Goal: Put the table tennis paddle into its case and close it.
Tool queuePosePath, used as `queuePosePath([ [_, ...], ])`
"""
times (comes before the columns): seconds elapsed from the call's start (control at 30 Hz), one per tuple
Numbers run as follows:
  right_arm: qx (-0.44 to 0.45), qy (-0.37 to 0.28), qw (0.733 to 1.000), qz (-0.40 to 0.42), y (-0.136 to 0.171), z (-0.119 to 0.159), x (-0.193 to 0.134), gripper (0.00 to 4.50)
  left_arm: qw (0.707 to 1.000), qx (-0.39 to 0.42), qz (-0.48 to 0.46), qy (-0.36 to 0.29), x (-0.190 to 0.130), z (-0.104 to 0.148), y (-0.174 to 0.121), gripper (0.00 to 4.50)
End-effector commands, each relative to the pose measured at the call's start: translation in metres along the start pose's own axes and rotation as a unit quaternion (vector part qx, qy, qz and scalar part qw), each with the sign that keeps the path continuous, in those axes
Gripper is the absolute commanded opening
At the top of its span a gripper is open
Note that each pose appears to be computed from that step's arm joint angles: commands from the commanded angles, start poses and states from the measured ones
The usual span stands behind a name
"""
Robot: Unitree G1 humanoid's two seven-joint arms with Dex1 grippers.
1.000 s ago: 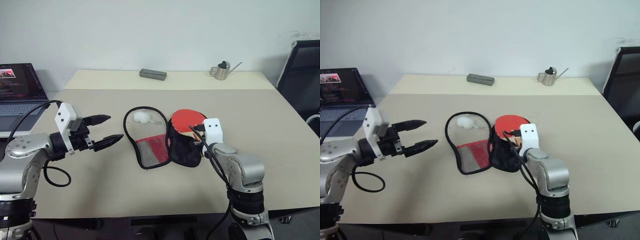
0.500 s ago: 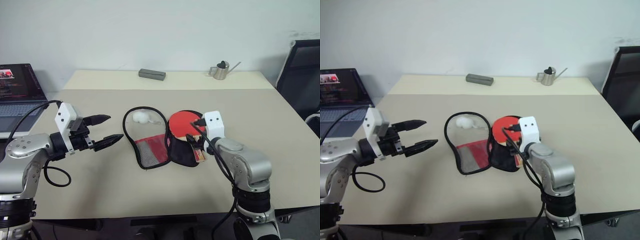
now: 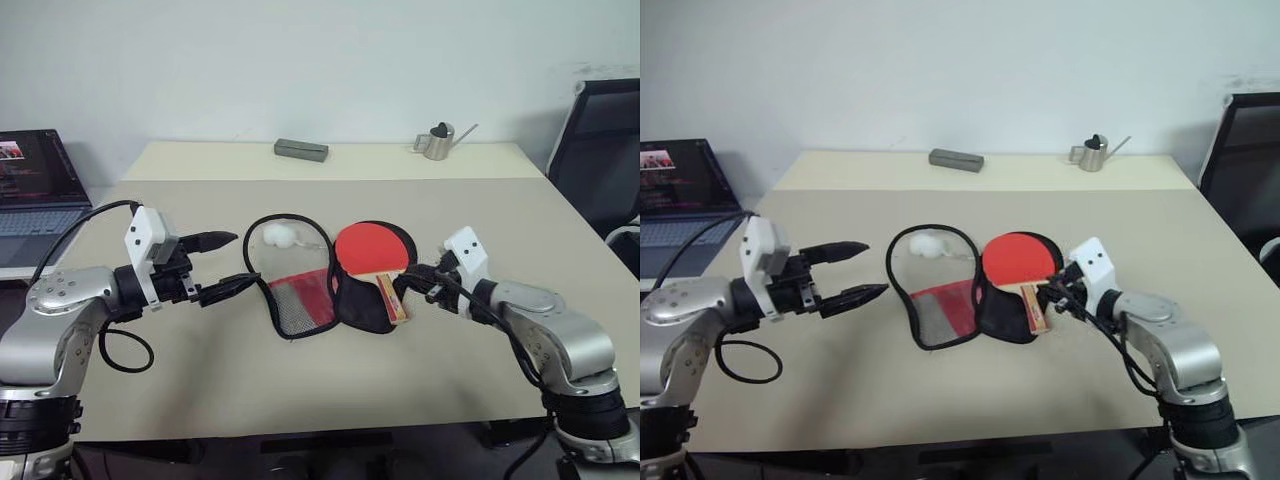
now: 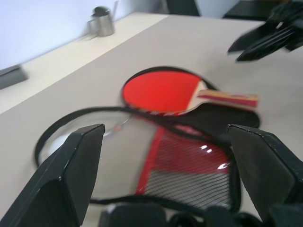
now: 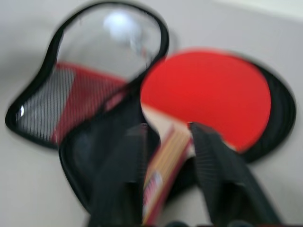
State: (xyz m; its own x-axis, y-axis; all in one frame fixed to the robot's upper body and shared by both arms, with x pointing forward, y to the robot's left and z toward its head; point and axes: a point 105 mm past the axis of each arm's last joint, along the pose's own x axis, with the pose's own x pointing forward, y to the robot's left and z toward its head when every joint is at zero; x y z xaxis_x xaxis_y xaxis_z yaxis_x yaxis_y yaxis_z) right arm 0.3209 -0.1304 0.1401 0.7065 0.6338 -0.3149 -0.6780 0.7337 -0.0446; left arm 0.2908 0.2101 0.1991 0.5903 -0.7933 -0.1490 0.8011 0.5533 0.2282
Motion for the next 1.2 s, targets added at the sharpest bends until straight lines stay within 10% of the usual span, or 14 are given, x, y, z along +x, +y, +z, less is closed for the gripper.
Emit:
queuePosePath([
  [0.03,-0.017,-0.004,1.0,-0.013,-0.019,-0.003,-0.004,0.05,1.0,0.027,-0.009,-0.013,0.0,0.016,-0.002,4.5],
  [0.63,-0.056,0.087,0.992,0.079,0.001,-0.061,0.006,0.05,0.999,0.032,-0.042,0.005,0.002,0.011,-0.015,4.5],
  [1.2,-0.039,0.066,0.99,0.118,0.013,-0.047,0.01,0.05,0.993,0.036,-0.101,0.057,-0.009,0.0,-0.028,4.5],
])
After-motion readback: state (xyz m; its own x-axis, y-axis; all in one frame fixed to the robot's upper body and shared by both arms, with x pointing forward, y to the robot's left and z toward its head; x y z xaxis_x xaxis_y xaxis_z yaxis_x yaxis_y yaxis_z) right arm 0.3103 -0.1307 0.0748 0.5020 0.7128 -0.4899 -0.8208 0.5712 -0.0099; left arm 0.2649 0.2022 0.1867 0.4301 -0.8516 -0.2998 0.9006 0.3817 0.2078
